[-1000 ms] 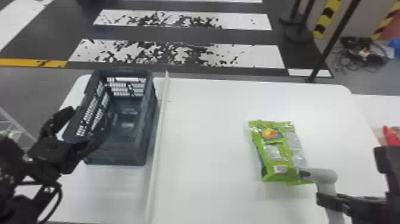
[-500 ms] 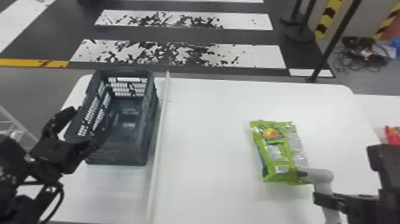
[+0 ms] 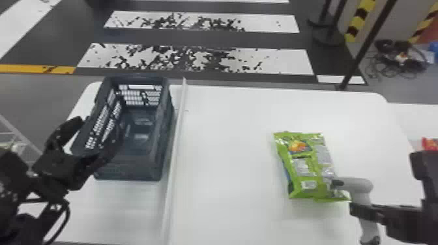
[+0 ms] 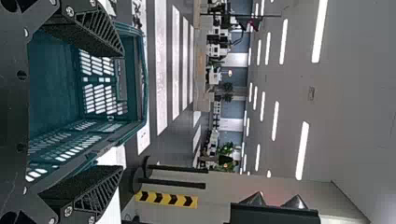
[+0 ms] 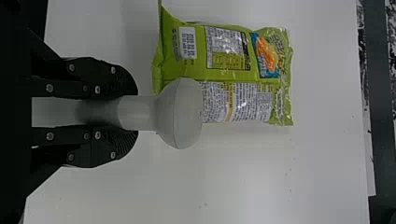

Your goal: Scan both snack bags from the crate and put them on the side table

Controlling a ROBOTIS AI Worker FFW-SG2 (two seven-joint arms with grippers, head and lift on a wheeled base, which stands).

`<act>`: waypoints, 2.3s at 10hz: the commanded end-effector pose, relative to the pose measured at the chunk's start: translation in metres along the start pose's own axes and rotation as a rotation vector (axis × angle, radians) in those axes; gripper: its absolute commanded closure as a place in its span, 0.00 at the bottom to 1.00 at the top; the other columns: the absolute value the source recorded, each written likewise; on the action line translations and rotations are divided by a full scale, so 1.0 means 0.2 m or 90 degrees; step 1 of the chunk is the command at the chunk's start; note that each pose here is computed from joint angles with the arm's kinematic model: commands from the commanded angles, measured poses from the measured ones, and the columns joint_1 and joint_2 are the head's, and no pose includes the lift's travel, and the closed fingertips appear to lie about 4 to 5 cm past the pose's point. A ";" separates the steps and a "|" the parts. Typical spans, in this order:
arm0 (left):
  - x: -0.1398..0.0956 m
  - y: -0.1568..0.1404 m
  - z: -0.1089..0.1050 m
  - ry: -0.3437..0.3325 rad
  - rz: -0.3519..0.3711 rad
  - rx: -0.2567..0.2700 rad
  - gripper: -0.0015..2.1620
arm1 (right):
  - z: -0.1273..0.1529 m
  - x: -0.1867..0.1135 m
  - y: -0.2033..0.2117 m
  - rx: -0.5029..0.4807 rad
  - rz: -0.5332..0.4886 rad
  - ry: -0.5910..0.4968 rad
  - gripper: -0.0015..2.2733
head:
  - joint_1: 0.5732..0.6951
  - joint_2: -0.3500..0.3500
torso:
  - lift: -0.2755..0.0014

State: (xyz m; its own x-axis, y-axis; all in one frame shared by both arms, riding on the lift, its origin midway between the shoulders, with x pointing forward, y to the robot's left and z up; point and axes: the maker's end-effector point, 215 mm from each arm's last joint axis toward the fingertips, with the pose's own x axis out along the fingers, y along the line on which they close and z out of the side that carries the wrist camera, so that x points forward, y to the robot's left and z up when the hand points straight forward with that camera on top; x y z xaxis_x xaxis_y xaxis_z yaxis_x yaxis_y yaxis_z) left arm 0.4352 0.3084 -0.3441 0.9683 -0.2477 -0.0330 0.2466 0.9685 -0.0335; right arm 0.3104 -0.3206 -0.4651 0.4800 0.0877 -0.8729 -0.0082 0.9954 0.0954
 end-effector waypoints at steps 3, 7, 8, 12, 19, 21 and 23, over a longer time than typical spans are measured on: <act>0.00 0.01 0.02 -0.002 -0.001 0.005 0.07 | 0.17 0.10 -0.29 0.029 -0.055 -0.018 0.99 | 1.00 0.41 | 0.68; 0.01 0.01 0.02 -0.003 0.001 0.005 0.07 | 0.46 0.34 -0.57 0.004 -0.097 -0.080 0.99 | 1.00 0.30 | 0.68; 0.01 0.01 0.02 -0.003 0.001 0.005 0.07 | 0.52 0.38 -0.63 0.000 -0.106 -0.083 0.99 | 1.00 0.29 | 0.68; 0.01 0.01 0.02 -0.003 0.001 0.004 0.07 | 0.60 0.53 -0.72 -0.024 -0.124 -0.043 0.99 | 1.00 0.24 | 0.68; 0.01 0.02 0.02 -0.003 0.001 0.005 0.07 | 0.63 0.52 -0.72 -0.027 -0.138 -0.070 0.00 | 1.00 0.24 | 0.68; 0.01 0.02 0.03 -0.004 0.001 0.006 0.07 | 0.62 0.38 -0.67 -0.007 -0.122 -0.087 0.02 | 1.00 0.24 | 0.68; 0.01 0.02 0.03 -0.004 0.001 0.006 0.07 | 0.49 0.30 -0.48 0.045 -0.016 -0.061 0.03 | 1.00 0.26 | 0.68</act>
State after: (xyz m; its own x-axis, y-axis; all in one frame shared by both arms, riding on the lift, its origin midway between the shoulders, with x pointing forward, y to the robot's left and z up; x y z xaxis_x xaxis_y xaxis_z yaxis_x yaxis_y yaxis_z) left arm 0.4374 0.3116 -0.3384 0.9690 -0.2455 -0.0263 0.2449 0.9692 -0.0245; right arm 0.4354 -0.4230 -0.4792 0.5724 0.0220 -0.8197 0.0642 0.9954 0.0716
